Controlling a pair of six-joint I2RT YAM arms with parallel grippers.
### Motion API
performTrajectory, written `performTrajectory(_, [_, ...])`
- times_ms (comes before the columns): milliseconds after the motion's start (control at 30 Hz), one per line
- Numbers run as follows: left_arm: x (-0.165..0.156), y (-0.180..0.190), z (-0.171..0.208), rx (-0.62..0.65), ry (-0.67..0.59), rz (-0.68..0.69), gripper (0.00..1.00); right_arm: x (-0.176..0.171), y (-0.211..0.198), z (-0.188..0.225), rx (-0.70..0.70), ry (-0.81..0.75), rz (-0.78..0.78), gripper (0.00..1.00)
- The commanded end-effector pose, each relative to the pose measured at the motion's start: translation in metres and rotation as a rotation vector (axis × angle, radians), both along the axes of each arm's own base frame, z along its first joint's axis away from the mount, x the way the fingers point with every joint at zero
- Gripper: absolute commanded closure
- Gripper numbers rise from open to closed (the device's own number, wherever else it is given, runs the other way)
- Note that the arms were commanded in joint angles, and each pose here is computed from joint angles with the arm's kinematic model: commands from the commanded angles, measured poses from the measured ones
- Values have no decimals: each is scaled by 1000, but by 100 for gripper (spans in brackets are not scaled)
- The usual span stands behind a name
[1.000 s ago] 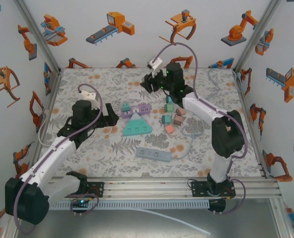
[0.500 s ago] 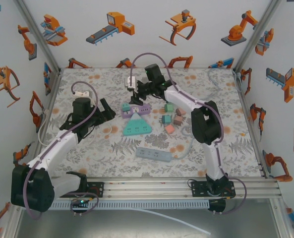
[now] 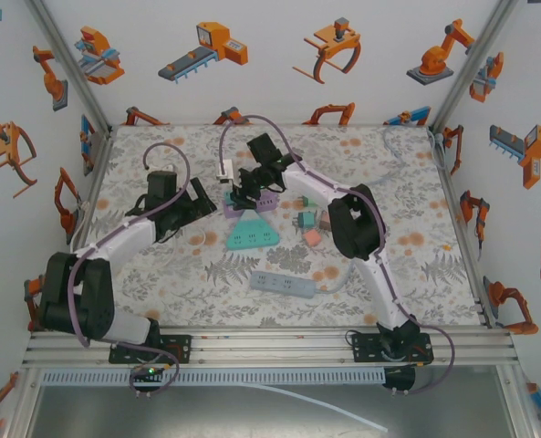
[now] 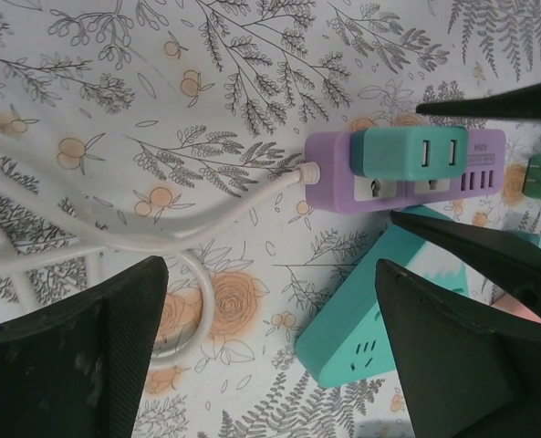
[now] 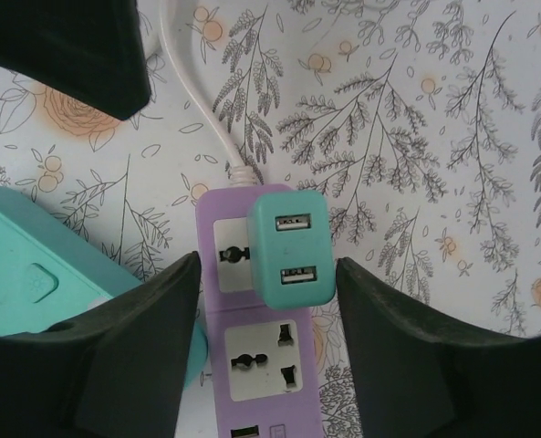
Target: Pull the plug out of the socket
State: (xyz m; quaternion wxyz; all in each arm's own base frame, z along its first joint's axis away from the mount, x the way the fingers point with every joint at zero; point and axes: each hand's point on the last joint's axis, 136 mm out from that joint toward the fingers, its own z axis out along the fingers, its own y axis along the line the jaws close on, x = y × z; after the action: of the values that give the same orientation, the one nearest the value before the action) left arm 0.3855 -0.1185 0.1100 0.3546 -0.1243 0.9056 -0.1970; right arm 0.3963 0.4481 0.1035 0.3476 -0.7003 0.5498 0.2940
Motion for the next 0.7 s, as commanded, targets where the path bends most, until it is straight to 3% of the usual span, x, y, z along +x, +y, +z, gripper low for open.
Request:
performTrajectory(0, [20,-15,9,-35,-49,-58,14,4,5,7,20,19,-10,50])
performTrajectory(267, [38,-27,-16,-12,2,-73,15,-5,4,8,38,49,12,66])
performTrajectory(667, [30,-33,-63,56,132,-111,26,-4,6,16,57,32,15,70])
